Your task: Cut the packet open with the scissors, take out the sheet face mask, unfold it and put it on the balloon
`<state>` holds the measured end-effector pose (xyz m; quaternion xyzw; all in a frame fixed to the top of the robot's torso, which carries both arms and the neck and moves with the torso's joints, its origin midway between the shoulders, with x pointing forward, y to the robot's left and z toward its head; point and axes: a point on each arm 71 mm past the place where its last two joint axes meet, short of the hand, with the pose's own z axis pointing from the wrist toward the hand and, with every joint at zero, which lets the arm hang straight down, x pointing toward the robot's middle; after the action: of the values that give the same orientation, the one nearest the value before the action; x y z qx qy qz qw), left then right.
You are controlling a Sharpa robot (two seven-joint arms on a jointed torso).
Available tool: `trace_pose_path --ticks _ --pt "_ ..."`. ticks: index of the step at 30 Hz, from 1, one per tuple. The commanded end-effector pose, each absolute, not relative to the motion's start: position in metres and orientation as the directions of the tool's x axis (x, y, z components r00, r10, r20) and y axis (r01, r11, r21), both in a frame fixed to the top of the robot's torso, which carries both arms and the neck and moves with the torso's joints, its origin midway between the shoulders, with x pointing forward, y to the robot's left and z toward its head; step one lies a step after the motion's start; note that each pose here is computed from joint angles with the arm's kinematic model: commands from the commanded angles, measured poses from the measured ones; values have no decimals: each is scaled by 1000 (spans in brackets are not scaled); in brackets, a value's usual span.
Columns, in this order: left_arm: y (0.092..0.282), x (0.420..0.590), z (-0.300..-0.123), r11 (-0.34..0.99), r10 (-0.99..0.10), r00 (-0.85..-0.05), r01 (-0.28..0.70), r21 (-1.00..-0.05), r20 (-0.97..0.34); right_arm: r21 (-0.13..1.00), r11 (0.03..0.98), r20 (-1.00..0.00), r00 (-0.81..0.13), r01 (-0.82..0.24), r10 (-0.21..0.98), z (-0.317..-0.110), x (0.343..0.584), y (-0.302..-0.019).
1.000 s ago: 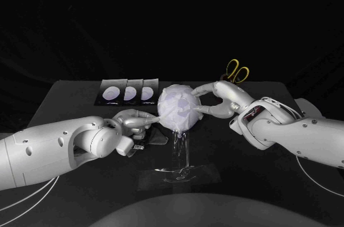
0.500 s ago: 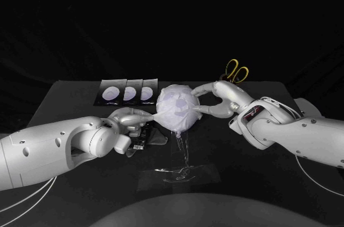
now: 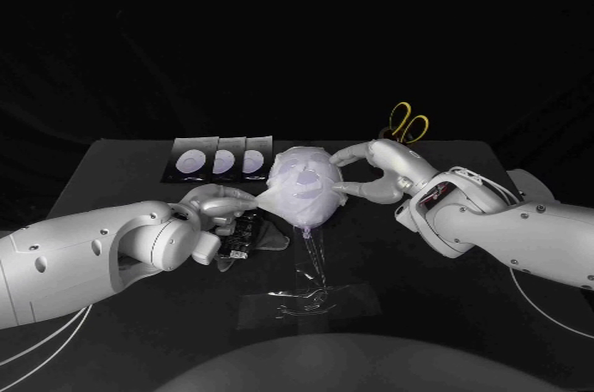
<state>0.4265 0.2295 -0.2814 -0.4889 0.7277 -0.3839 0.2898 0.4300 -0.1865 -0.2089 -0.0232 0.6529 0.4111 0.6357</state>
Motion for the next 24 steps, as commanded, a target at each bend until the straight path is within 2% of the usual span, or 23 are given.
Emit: trace_pose_path --ticks 1,13,24 --pt "223 424 -282 272 -903 -427 -488 -830 -44 504 658 -852 -194 -559 486 -209 430 -185" --pt "218 418 -287 342 -845 -534 -514 -786 -18 503 658 -851 -191 -561 488 -209 430 -185" --pt "227 423 -286 375 -841 -536 -474 -796 -77 501 660 -852 -185 -560 490 -209 431 -186"
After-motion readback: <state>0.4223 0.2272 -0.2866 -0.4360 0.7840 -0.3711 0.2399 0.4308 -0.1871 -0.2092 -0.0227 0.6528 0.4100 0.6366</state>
